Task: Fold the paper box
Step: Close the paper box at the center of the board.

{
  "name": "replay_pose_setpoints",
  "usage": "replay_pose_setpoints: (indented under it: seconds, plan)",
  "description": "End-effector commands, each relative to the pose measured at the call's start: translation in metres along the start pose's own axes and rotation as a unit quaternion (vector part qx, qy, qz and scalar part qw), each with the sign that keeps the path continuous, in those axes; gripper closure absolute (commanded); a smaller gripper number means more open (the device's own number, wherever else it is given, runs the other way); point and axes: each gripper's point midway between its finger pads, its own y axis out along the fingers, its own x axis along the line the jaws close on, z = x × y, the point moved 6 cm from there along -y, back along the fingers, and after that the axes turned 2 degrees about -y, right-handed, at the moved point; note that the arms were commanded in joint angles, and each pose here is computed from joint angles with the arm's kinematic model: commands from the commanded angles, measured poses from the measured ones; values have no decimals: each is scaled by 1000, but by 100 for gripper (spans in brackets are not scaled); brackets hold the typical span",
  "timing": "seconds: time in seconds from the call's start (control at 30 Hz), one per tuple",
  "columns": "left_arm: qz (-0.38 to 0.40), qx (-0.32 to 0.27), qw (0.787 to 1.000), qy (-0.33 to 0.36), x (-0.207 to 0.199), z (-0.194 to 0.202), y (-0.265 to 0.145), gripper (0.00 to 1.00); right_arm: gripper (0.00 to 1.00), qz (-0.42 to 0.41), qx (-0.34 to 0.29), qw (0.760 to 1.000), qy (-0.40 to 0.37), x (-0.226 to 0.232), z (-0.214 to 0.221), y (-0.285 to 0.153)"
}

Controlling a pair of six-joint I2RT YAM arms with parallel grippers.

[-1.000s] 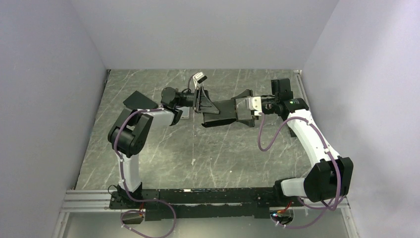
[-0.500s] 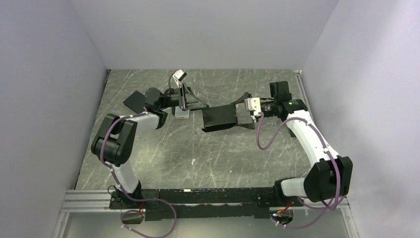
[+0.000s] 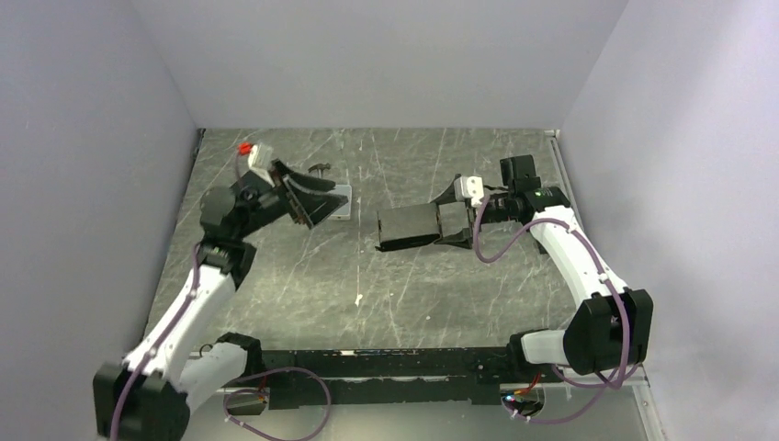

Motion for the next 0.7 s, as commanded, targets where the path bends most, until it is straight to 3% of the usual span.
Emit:
replay_pose_setpoints:
  seconds: [0.0,0.1,0.2,0.3,0.5,0.67]
  plan:
    - [-119,-12,993,7,31,31,-25,1,100,-18,-28,999,2,16,-7,-1]
    - [-94,13,995,-31,28,49,-30,3,100,-17,-18,999,-38,17,0,-3]
    - [-70,53,991,-100,28,70,-32,15,100,-3,-1,998,-69,11,6,-4]
    - [-67,47,983,-167,35,93,-38,20,100,-3,18,997,-81,6,16,-3]
    - [-61,62,971,-223,34,123,-35,34,100,3,40,995,-89,-1,31,-1]
    - [-81,42,965,-247,25,151,-15,56,100,12,53,995,-80,-1,39,0]
